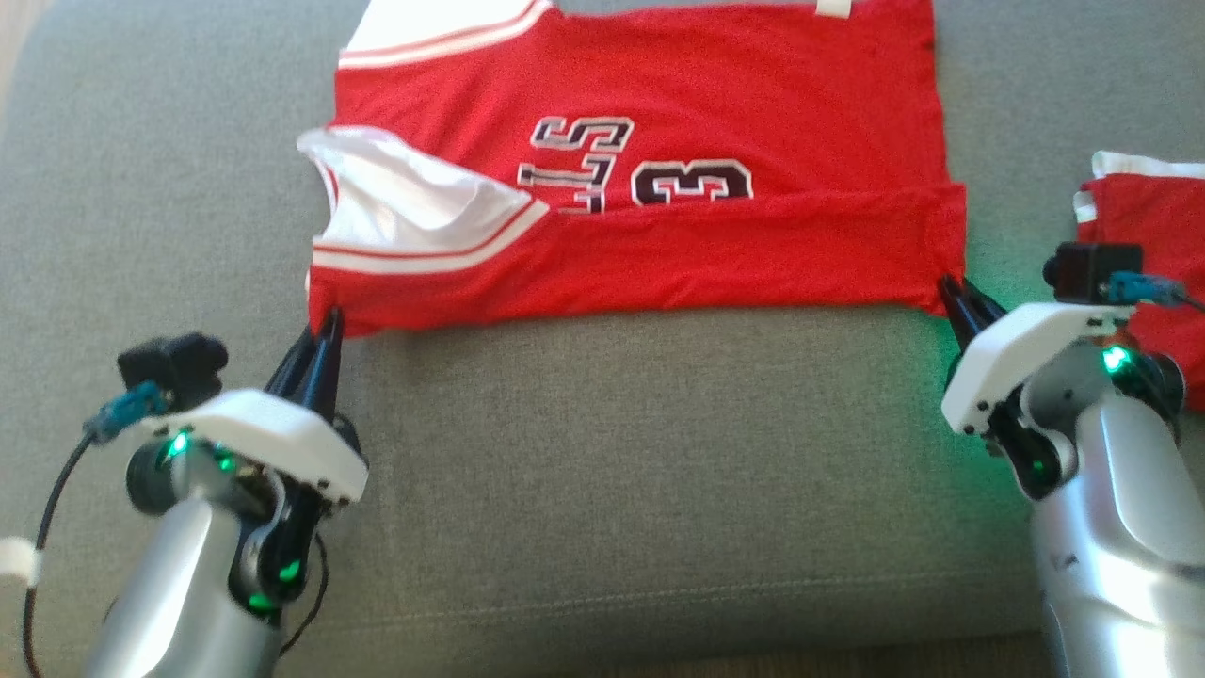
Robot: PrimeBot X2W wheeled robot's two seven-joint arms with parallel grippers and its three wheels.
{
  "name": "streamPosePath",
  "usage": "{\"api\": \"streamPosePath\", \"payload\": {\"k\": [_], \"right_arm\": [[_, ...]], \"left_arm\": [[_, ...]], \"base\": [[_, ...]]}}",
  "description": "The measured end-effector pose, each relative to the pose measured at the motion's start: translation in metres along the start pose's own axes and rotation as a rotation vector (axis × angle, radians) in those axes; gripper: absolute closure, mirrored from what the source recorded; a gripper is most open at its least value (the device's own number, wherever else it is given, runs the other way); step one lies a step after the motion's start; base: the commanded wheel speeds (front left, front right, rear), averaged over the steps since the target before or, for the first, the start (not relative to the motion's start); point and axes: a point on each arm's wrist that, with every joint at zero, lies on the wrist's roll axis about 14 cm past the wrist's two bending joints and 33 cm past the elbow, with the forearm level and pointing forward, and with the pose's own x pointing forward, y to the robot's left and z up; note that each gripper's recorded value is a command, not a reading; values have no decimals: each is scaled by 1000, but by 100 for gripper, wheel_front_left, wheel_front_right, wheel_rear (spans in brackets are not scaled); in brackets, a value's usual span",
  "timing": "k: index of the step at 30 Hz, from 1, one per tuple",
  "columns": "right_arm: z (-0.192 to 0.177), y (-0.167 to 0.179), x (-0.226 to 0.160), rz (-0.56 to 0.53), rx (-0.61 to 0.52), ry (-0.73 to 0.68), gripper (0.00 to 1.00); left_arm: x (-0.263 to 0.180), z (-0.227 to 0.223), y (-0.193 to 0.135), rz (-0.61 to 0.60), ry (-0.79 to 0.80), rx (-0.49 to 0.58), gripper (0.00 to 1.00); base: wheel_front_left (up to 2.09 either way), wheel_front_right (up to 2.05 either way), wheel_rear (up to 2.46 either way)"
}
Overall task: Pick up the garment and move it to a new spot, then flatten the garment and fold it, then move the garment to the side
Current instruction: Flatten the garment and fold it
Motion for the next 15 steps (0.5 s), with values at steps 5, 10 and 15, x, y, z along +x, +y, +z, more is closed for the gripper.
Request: {"api": "streamPosePath", "payload": {"k": [5, 10, 15], "right_arm": [[-5, -4, -18, 17, 21, 30, 100], [-18, -15, -41, 23, 17, 75, 100], [-30, -29, -66, 12, -1, 108, 100]], "left_arm": [[-19, -3, 1, -4, 16, -1, 100], [-45, -18, 5, 22, 71, -18, 100], [-76, -41, 3, 37, 154, -43, 100]], "base": [[0, 0, 0], [0, 0, 0], [0, 0, 0]]}}
